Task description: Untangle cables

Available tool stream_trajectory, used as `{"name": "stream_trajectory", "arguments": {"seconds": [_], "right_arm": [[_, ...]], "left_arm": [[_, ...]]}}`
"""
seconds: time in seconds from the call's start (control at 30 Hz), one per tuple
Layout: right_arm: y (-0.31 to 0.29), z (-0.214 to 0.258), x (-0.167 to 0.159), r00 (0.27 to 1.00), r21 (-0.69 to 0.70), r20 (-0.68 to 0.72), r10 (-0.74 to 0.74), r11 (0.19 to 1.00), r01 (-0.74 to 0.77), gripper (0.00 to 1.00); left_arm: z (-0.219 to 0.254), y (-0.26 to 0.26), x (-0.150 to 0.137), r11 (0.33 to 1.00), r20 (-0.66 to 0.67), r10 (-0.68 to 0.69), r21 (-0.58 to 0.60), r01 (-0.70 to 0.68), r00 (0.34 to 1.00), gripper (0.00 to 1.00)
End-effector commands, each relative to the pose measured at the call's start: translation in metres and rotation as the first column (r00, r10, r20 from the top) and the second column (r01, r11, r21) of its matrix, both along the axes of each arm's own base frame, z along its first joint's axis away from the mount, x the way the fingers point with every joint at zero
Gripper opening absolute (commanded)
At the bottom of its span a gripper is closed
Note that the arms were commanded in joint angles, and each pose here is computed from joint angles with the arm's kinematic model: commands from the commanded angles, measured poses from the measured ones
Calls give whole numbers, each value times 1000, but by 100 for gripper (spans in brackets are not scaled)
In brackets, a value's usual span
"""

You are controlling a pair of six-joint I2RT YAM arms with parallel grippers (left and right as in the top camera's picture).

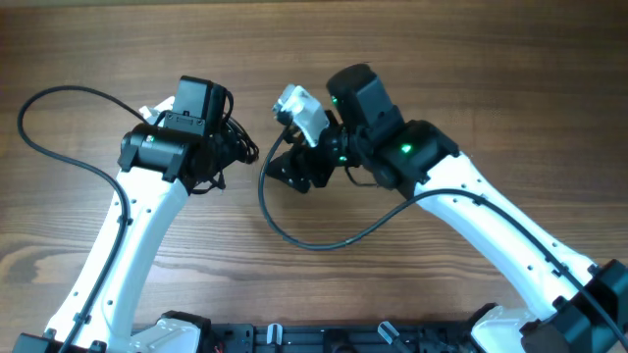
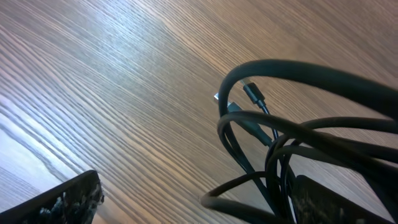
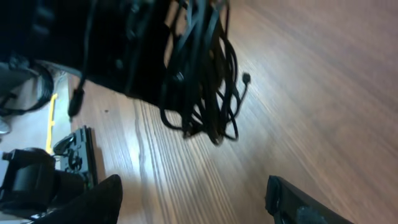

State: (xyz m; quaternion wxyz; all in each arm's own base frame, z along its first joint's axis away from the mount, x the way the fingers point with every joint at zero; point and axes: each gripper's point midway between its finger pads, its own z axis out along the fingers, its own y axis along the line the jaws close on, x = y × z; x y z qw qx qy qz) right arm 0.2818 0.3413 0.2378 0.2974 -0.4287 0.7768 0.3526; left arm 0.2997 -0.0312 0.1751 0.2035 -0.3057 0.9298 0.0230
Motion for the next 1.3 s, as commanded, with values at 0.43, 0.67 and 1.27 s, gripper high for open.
{"name": "stream_trajectory", "arguments": {"seconds": [0.43,0.67,1.27], "right_arm": [[28,-31,18,1000,5,3,15,1000,-15,25],[15,-37,45,981,-40,-16,-195,980,194,4],[-92,-67,110,766,-210,-88,-637,763,611,4]], "left_arm": [[-1,-29,-4,985,-20,-42,-167,38,999,100],[-4,-28,-10,986,-47,-44,-165,35,998,100],[34,-144,-45,473,235,-691,-568,674,683,100]]}}
